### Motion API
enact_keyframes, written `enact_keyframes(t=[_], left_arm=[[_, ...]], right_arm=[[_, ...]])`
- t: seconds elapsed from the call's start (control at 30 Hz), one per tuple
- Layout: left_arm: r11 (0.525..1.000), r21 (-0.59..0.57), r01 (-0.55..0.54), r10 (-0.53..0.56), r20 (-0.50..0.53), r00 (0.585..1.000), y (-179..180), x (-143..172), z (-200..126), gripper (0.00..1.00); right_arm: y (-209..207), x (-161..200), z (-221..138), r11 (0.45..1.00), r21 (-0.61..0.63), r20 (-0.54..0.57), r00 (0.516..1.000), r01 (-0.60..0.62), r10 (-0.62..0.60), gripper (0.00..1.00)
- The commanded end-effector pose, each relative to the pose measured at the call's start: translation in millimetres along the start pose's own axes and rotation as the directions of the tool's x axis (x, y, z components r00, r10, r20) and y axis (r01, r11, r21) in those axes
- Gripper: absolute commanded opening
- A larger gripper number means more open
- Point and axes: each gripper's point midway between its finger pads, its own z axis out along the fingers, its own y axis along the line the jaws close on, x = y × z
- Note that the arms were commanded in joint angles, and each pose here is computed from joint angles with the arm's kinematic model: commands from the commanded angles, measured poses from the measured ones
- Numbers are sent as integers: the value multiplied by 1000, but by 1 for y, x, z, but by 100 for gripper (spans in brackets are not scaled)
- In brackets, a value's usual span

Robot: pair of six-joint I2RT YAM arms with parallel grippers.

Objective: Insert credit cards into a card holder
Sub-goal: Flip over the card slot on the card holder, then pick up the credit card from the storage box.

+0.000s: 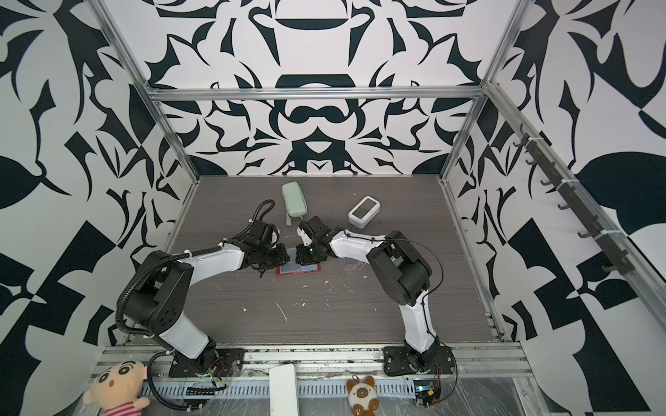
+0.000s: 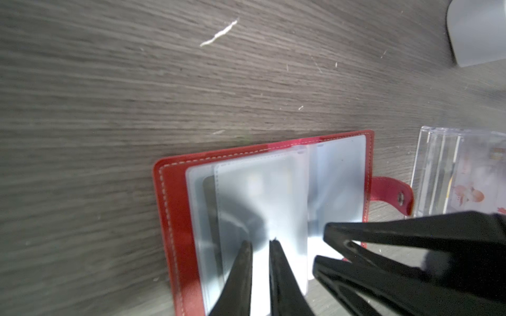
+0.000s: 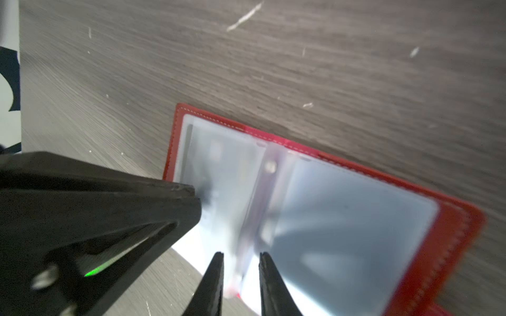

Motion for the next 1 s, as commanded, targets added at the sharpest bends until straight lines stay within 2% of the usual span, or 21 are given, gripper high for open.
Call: enact_keyframes(t=[0.0,0.17,0.37,0.63,0.97], left_arm=[[1000,-9,-12,13,16,1000,-3,-2,-12,19],[997,62,-55,50,79,996,-31,-21,-33,26],[986,138,-90,83,60,995,-67,-32,-38,31],[966,205,-156,158,7,987,-117,-27,-21,35],[936,283,-208,239,-81,968,-172,-15,15,38]], right_arm=[[12,-20,-41,999,31,112,993,36,-39,30],[-2,-28,-80,997,75,190,981,12,-26,31],[-31,-30,-127,990,137,253,967,-33,-3,33],[-89,-18,-178,959,245,294,953,-145,69,34],[-135,6,-201,893,399,268,958,-210,106,37]])
